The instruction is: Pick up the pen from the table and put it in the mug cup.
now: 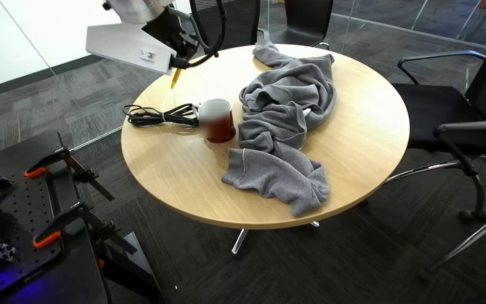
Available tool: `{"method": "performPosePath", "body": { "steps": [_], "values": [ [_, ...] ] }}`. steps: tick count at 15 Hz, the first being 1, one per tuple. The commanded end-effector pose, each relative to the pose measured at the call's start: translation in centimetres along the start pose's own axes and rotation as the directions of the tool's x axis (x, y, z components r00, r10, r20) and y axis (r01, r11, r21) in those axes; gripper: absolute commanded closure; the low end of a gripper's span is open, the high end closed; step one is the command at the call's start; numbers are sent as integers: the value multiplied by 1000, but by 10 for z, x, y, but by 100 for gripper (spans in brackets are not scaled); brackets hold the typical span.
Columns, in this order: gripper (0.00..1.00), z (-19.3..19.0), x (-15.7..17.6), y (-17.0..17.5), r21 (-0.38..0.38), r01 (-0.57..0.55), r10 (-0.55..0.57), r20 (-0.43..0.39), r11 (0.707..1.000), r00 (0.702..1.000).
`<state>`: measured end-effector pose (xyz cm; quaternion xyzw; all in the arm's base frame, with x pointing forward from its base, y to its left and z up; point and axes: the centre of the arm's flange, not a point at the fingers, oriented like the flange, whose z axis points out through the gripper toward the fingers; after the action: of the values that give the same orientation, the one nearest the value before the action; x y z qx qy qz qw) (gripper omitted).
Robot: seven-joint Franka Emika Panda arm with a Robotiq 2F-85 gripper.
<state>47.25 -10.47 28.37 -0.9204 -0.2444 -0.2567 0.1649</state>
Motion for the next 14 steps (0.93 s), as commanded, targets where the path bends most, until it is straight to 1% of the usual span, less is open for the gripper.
{"method": "performPosePath", "body": {
  "steps": [1, 6, 10, 14],
  "values": [
    [97, 18, 4, 12, -17, 51, -52, -72, 999, 996],
    [97, 33, 4, 26, -26, 96, -99, -123, 995, 988],
    [97, 46, -2, 36, -34, 133, -136, -128, 991, 982],
    [97, 58, -13, 46, -26, 161, -163, -134, 987, 977]
  ]
}}
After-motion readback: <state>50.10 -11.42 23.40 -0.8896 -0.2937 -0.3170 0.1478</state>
